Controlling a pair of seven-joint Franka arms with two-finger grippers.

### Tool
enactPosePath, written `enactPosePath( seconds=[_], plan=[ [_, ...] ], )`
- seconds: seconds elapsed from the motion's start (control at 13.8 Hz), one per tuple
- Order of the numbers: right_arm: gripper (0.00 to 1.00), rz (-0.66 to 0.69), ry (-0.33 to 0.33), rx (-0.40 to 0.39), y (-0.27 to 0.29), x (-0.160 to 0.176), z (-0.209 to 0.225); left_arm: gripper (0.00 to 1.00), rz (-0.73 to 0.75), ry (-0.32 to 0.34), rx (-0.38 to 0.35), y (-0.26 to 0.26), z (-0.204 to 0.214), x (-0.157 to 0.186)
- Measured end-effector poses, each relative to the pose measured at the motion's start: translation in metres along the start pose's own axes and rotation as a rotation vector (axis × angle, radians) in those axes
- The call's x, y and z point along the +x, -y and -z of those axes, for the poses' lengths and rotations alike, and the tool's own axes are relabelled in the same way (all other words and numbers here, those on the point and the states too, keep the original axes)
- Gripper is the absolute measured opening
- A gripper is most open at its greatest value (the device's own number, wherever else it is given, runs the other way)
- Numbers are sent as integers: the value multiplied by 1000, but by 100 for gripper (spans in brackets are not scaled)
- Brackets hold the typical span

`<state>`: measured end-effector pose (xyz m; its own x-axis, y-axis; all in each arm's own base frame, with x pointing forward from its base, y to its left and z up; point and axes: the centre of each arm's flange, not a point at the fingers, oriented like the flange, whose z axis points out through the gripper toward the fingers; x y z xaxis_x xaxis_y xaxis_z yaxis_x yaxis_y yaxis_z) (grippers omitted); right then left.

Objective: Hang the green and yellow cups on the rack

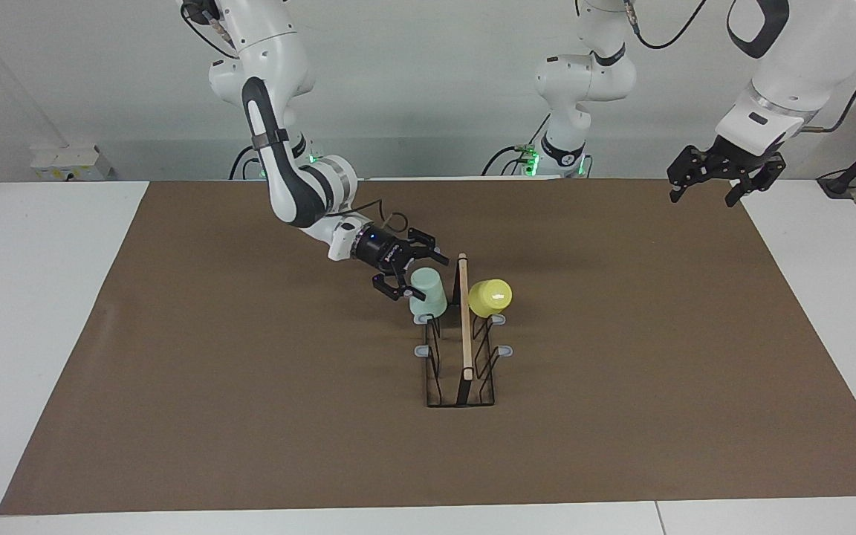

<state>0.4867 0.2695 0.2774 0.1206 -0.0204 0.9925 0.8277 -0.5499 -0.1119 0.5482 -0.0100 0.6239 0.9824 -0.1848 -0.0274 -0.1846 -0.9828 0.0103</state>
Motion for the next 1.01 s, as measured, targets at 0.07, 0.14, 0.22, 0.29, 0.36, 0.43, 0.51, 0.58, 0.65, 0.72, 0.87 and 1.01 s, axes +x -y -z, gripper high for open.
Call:
enactPosePath(
  seconds=[0.07, 0.14, 0.22, 0.29, 0.36, 0.43, 0.51, 0.58, 0.65, 0.72, 0.87, 1.01],
  plan=[
    [100, 1, 2, -1, 0, 0, 0, 100, 0, 0, 0, 0, 0, 0],
    [100, 5, 14, -8, -1, 2, 0, 100, 0, 0, 0, 0, 0, 0],
    [100, 14, 35, -23, -4, 6, 0, 100, 0, 0, 0, 0, 0, 0],
    [100, 31, 60, -44, -7, 15, 0, 100, 0, 0, 0, 0, 0, 0],
    [100, 49, 79, -64, -9, 29, -1, 100, 0, 0, 0, 0, 0, 0],
    [100, 62, 91, -81, -9, 44, -2, 100, 0, 0, 0, 0, 0, 0],
    [100, 75, 95, -87, -8, 58, -3, 100, 0, 0, 0, 0, 0, 0],
    [100, 96, 99, -83, -6, 70, -5, 100, 0, 0, 0, 0, 0, 0],
    [100, 122, 113, -74, -6, 80, -6, 100, 0, 0, 0, 0, 0, 0],
    [100, 152, 134, -62, -7, 90, -6, 100, 0, 0, 0, 0, 0, 0],
    [100, 201, 169, -21, -15, 107, -8, 100, 0, 0, 0, 0, 0, 0],
    [100, 227, 204, 26, -26, 125, -9, 100, 0, 0, 0, 0, 0, 0]
  ],
)
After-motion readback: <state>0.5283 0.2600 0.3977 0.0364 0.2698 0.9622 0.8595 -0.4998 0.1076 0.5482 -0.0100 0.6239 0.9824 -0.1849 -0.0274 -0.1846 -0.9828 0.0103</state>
